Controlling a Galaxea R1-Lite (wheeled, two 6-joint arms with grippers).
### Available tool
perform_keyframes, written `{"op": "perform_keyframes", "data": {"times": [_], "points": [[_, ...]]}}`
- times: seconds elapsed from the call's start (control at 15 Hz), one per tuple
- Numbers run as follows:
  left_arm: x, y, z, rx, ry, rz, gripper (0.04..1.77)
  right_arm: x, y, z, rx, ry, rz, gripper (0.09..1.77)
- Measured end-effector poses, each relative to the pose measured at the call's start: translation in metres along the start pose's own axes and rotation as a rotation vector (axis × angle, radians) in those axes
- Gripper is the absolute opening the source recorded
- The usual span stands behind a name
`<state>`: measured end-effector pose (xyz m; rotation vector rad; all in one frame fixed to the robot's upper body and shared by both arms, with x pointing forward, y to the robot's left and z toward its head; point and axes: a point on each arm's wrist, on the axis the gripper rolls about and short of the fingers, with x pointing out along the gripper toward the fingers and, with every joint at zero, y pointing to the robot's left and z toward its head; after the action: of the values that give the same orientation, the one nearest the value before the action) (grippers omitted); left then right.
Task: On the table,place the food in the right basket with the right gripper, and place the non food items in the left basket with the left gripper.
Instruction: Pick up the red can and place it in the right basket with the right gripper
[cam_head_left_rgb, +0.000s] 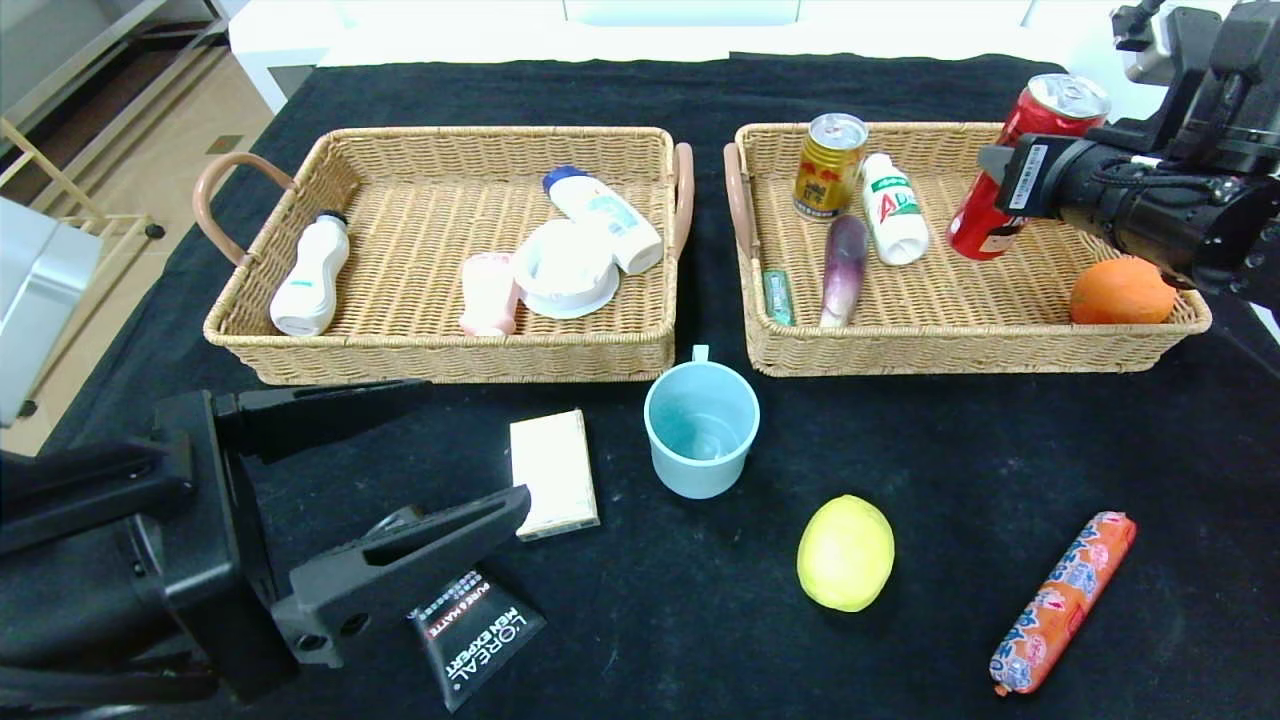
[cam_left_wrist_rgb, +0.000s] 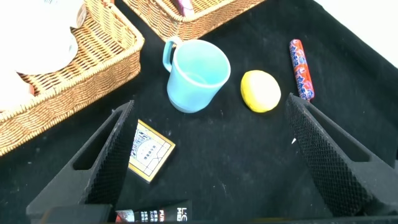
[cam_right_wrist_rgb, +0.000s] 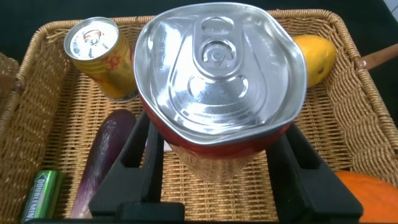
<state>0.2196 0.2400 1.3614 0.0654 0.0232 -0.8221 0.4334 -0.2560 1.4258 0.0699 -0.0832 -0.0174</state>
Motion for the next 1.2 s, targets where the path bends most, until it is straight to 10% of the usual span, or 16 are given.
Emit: {"op": "perform_keyframes", "data": {"times": [0.73, 1.2], "points": [[0.000, 0.000, 0.000, 0.005, -0.004, -0.001, 1.72, 0.026, -0.005, -0.019, 0.005, 0.011, -0.029, 1.00], [0.000, 0.000, 0.000, 0.006, -0.004, 0.000, 1.72, 0.019, -0.006, -0.026, 0.002, 0.027, -0.030, 1.41]]}}
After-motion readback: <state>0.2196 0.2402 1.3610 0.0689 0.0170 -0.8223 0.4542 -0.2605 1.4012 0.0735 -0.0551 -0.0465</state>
